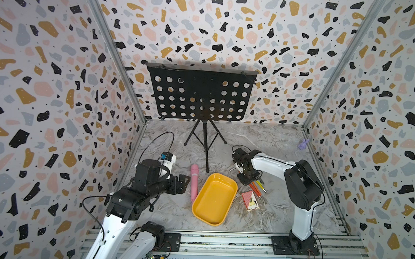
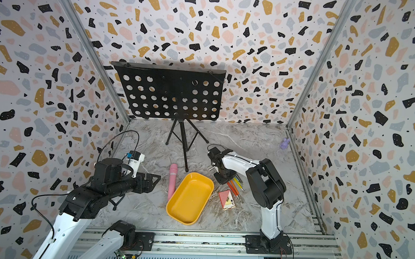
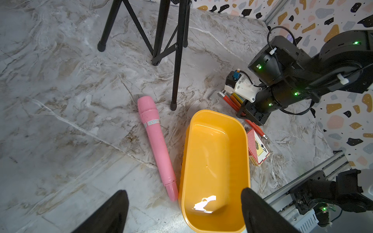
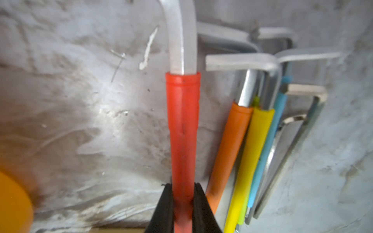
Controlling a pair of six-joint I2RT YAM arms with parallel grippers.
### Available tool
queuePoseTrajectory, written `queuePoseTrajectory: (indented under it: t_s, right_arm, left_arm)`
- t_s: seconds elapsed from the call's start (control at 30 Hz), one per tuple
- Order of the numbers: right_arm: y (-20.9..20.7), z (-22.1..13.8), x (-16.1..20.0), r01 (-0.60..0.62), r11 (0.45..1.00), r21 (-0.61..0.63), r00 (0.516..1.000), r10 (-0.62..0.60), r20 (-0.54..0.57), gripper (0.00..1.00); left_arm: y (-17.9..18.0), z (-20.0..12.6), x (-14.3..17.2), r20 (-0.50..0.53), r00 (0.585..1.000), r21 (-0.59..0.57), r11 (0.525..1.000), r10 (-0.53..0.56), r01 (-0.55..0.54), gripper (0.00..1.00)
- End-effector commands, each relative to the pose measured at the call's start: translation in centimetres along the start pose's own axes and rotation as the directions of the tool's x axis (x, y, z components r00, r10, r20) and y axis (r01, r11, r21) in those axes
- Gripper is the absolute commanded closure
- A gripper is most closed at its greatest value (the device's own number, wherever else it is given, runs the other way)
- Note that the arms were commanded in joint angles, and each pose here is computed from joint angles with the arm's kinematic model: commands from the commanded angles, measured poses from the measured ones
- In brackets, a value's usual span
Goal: Put the hex key on the desktop into the storage box
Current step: Pick up the Allen key from the center of the board.
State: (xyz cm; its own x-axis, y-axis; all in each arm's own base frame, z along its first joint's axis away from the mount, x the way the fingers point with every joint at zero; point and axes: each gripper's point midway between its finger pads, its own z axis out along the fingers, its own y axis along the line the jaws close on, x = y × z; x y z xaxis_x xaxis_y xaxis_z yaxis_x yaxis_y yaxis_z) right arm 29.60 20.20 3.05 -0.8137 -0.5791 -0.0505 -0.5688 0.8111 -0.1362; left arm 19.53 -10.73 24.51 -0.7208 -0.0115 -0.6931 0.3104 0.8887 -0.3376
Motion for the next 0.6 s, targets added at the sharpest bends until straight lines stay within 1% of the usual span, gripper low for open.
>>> queuePoseTrajectory:
  t_s: [0.0,0.13,0.23,0.27,0.33,0.37,0.4,0.47,0.57]
  right_arm:
    - [-0.7,-3.6,-0.8,-0.028,1.0,0.006,0.994,0.027,0.101,1.0]
    - [-1.8,-6.0,-1.1,-0.07,0.997,0.043,0.984,0.062,0.167,1.0]
    - [-2.7,-8.4,-1.3,-0.131,0.989,0.061,0.968,0.115,0.224,1.0]
    - [-2.6,-9.3,-1.3,-0.16,0.987,0.036,0.959,0.146,0.243,1.0]
    - [-1.7,-11.0,-1.4,-0.213,0.975,-0.057,0.936,0.221,0.274,1.0]
    - [-0.9,-11.7,-1.4,-0.246,0.961,-0.126,0.921,0.272,0.277,1.0]
    - [0.1,-12.3,-1.4,-0.27,0.942,-0.2,0.908,0.318,0.273,1.0]
    - [1.6,-13.0,-1.4,-0.34,0.89,-0.304,0.877,0.417,0.24,1.0]
    - [3.9,-14.0,-1.5,-0.424,0.803,-0.419,0.826,0.533,0.186,1.0]
  left_arm:
    - [0.0,0.2,-0.4,0.023,1.0,0.001,1.0,0.007,-0.007,0.09]
    - [0.1,0.2,-0.3,0.022,1.0,-0.002,1.0,0.007,-0.007,0.1]
    - [0.1,0.2,-0.3,0.026,1.0,-0.005,1.0,0.008,-0.007,0.1]
    - [0.1,0.2,-0.3,0.025,1.0,-0.007,1.0,0.007,-0.007,0.1]
    - [0.2,0.1,-0.4,0.028,1.0,-0.008,1.0,0.007,-0.007,0.1]
    - [0.1,0.1,-0.4,0.029,1.0,-0.007,1.0,0.008,-0.008,0.1]
    - [0.1,0.1,-0.4,0.03,0.999,-0.008,1.0,0.009,-0.009,0.1]
    - [0.1,0.0,-0.4,0.035,0.999,-0.007,1.0,0.01,-0.01,0.1]
    - [0.1,-0.1,-0.4,0.041,0.999,-0.006,1.0,0.012,-0.011,0.1]
